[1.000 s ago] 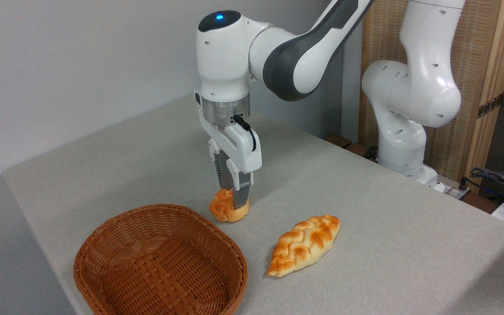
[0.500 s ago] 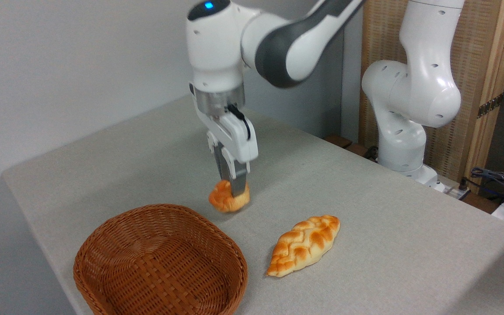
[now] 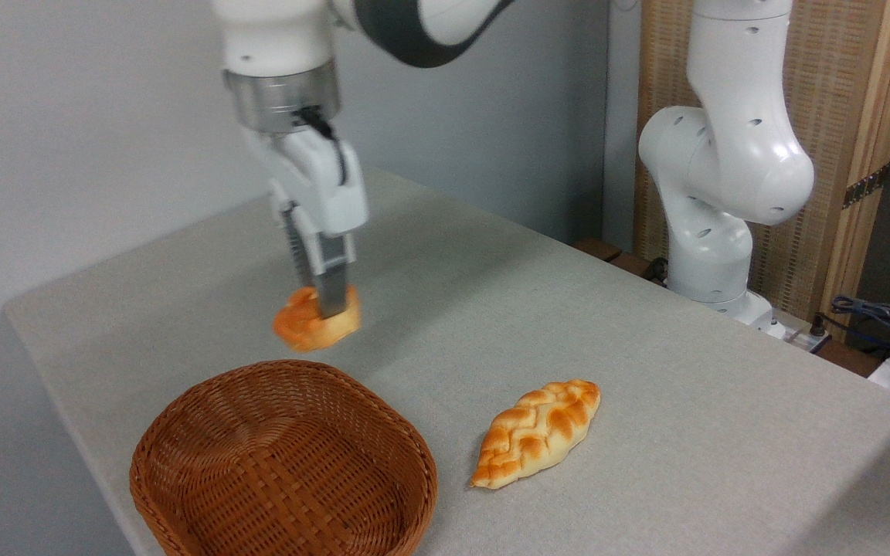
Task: Put bread into the basket
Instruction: 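Carry the held bun over the wicker basket and lower it, then open the gripper to release the bun into the basket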
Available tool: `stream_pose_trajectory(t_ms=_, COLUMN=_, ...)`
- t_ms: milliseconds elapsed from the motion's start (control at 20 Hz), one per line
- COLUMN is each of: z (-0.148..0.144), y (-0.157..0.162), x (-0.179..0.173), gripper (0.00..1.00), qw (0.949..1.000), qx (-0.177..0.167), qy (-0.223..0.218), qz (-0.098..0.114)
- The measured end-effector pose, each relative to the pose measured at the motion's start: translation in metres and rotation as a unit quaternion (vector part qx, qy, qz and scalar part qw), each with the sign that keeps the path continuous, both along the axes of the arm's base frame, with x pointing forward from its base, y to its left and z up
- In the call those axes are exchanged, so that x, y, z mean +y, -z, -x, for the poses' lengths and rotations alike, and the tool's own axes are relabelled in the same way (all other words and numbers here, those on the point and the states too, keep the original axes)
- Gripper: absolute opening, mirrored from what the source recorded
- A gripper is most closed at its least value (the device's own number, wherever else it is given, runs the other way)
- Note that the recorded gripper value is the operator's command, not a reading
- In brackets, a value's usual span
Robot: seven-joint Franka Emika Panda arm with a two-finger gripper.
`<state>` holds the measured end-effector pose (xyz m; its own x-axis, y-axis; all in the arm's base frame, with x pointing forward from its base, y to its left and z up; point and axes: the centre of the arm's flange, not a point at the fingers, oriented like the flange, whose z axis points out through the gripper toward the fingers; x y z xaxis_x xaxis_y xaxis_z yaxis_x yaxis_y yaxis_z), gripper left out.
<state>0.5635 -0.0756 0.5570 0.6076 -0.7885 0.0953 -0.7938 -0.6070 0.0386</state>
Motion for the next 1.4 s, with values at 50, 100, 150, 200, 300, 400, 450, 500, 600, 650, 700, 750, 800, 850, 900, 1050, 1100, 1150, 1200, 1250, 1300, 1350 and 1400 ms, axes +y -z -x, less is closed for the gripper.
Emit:
stream_pose_trajectory(t_ms=50, z=-0.013, y=0.004, x=-0.003, gripper=0.61, qw=1.0000, qx=-0.001, qy=0.001, qz=-0.004)
stream_pose_trajectory(t_ms=100, z=-0.026, y=0.011, x=-0.004, gripper=0.92, qw=0.9999, qx=0.001, qy=0.002, qz=-0.012)
stream_pose_trajectory(t_ms=150, z=-0.037, y=0.020, x=-0.006, gripper=1.00, qw=0.9997, qx=0.001, qy=0.005, qz=-0.024)
stream_pose_trajectory(t_ms=200, z=-0.047, y=0.028, x=-0.007, gripper=1.00, qw=0.9993, qx=-0.002, qy=0.009, qz=-0.037)
stream_pose_trajectory(t_ms=300, z=-0.063, y=0.042, x=-0.010, gripper=1.00, qw=0.9980, qx=-0.017, qy=0.016, qz=-0.059)
stream_pose_trajectory(t_ms=400, z=-0.073, y=0.052, x=-0.015, gripper=1.00, qw=0.9972, qx=-0.032, qy=0.021, qz=-0.064)
stream_pose_trajectory(t_ms=450, z=-0.077, y=0.056, x=-0.017, gripper=1.00, qw=0.9969, qx=-0.037, qy=0.023, qz=-0.066)
stream_pose_trajectory(t_ms=500, z=-0.078, y=0.058, x=-0.017, gripper=1.00, qw=0.9968, qx=-0.038, qy=0.023, qz=-0.066)
stream_pose_trajectory(t_ms=600, z=-0.080, y=0.060, x=-0.018, gripper=1.00, qw=0.9967, qx=-0.039, qy=0.024, qz=-0.067)
stream_pose_trajectory(t_ms=650, z=-0.080, y=0.060, x=-0.018, gripper=1.00, qw=0.9967, qx=-0.040, qy=0.024, qz=-0.067)
stream_pose_trajectory(t_ms=700, z=-0.080, y=0.060, x=-0.018, gripper=1.00, qw=0.9967, qx=-0.040, qy=0.024, qz=-0.067)
stream_pose_trajectory(t_ms=750, z=-0.080, y=0.059, x=-0.018, gripper=1.00, qw=0.9967, qx=-0.041, qy=0.024, qz=-0.067)
stream_pose_trajectory(t_ms=800, z=-0.080, y=0.058, x=-0.018, gripper=1.00, qw=0.9966, qx=-0.042, qy=0.024, qz=-0.067)
stream_pose_trajectory(t_ms=850, z=-0.080, y=0.058, x=-0.018, gripper=1.00, qw=0.9966, qx=-0.042, qy=0.024, qz=-0.066)
stream_pose_trajectory(t_ms=900, z=-0.081, y=0.057, x=-0.018, gripper=1.00, qw=0.9966, qx=-0.043, qy=0.024, qz=-0.066)
stream_pose_trajectory(t_ms=1050, z=-0.081, y=0.056, x=-0.018, gripper=1.00, qw=0.9966, qx=-0.043, qy=0.024, qz=-0.066)
stream_pose_trajectory(t_ms=1100, z=-0.081, y=0.056, x=-0.018, gripper=1.00, qw=0.9966, qx=-0.044, qy=0.024, qz=-0.067)
stream_pose_trajectory(t_ms=1150, z=-0.081, y=0.056, x=-0.019, gripper=1.00, qw=0.9965, qx=-0.044, qy=0.024, qz=-0.067)
stream_pose_trajectory(t_ms=1200, z=-0.081, y=0.056, x=-0.019, gripper=1.00, qw=0.9965, qx=-0.044, qy=0.024, qz=-0.067)
stream_pose_trajectory(t_ms=1250, z=-0.081, y=0.056, x=-0.019, gripper=1.00, qw=0.9965, qx=-0.044, qy=0.024, qz=-0.067)
stream_pose_trajectory(t_ms=1300, z=-0.081, y=0.055, x=-0.019, gripper=1.00, qw=0.9965, qx=-0.045, qy=0.024, qz=-0.066)
stream_pose_trajectory(t_ms=1350, z=-0.081, y=0.055, x=-0.019, gripper=1.00, qw=0.9965, qx=-0.045, qy=0.024, qz=-0.066)
stream_pose_trajectory(t_ms=1400, z=-0.081, y=0.054, x=-0.019, gripper=1.00, qw=0.9965, qx=-0.045, qy=0.024, qz=-0.066)
